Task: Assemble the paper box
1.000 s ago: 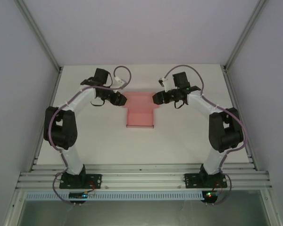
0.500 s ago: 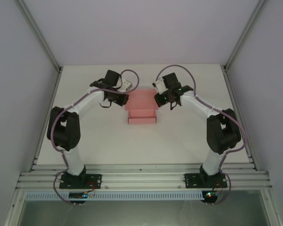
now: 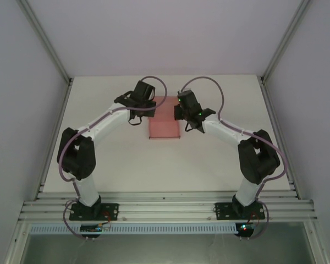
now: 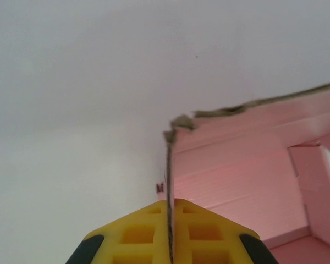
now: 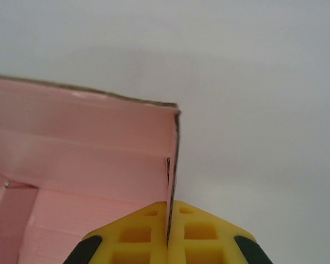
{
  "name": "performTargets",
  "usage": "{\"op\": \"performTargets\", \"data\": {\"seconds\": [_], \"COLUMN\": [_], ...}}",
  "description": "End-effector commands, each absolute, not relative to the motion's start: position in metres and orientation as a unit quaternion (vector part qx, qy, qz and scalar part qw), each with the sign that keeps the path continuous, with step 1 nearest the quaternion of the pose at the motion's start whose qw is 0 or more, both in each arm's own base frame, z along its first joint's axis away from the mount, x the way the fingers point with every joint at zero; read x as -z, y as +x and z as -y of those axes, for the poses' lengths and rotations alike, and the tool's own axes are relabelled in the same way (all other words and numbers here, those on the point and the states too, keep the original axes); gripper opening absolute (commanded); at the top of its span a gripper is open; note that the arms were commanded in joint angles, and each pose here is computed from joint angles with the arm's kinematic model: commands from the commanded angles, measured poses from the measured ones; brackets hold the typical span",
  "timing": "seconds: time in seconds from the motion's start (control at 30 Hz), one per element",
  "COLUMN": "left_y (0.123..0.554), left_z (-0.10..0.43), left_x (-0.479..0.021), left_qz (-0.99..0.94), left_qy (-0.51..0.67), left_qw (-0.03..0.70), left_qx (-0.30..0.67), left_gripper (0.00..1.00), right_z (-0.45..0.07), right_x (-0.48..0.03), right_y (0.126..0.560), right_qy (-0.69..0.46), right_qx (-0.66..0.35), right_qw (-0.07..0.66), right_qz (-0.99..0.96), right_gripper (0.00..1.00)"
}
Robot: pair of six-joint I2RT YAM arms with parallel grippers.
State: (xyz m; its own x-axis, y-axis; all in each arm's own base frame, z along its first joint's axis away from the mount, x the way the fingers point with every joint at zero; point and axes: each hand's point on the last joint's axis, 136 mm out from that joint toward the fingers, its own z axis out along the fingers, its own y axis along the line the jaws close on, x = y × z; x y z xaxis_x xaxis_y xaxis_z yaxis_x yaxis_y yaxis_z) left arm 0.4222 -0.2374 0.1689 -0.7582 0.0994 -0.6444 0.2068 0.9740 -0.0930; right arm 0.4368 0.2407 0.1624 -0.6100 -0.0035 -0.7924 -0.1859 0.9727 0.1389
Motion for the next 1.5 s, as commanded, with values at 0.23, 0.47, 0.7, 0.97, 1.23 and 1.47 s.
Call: {"op": "performTargets", "data": {"seconds": [0.23, 0.47, 0.7, 0.97, 1.23, 1.47], "left_y": [0.444, 0.436, 0.419, 0.393, 0.367, 0.338], "left_z": [0.272, 0.267, 0.269, 0.278, 0.269, 0.267], "left_x": [-0.213, -0.199, -0.186, -0.161, -0.138, -0.111], "left_qz": [-0.869, -0.843, -0.826, -0.836, -0.848, -0.858], "left_qy": [-0.016, -0.022, -0.026, 0.019, 0.041, 0.079], "left_qw": [0.435, 0.469, 0.477, 0.458, 0.443, 0.429], "left_qx": [0.234, 0.261, 0.298, 0.302, 0.289, 0.273], "left_gripper": [0.0, 0.0, 0.0, 0.03, 0.04, 0.09], "right_z": [-0.27, -0.266, -0.267, -0.266, -0.256, -0.252], "right_x": [-0.191, -0.175, -0.158, -0.14, -0.125, -0.11], "right_y": [0.452, 0.439, 0.424, 0.403, 0.384, 0.363], "right_qy": [0.042, 0.024, 0.016, 0.001, -0.019, -0.045], "right_qx": [-0.222, -0.203, -0.189, -0.178, -0.166, -0.143], "right_qw": [0.527, 0.568, 0.57, 0.579, 0.562, 0.549], "right_qz": [-0.819, -0.797, -0.8, -0.795, -0.81, -0.822], "right_gripper": [0.0, 0.0, 0.0, 0.0, 0.0, 0.0]}}
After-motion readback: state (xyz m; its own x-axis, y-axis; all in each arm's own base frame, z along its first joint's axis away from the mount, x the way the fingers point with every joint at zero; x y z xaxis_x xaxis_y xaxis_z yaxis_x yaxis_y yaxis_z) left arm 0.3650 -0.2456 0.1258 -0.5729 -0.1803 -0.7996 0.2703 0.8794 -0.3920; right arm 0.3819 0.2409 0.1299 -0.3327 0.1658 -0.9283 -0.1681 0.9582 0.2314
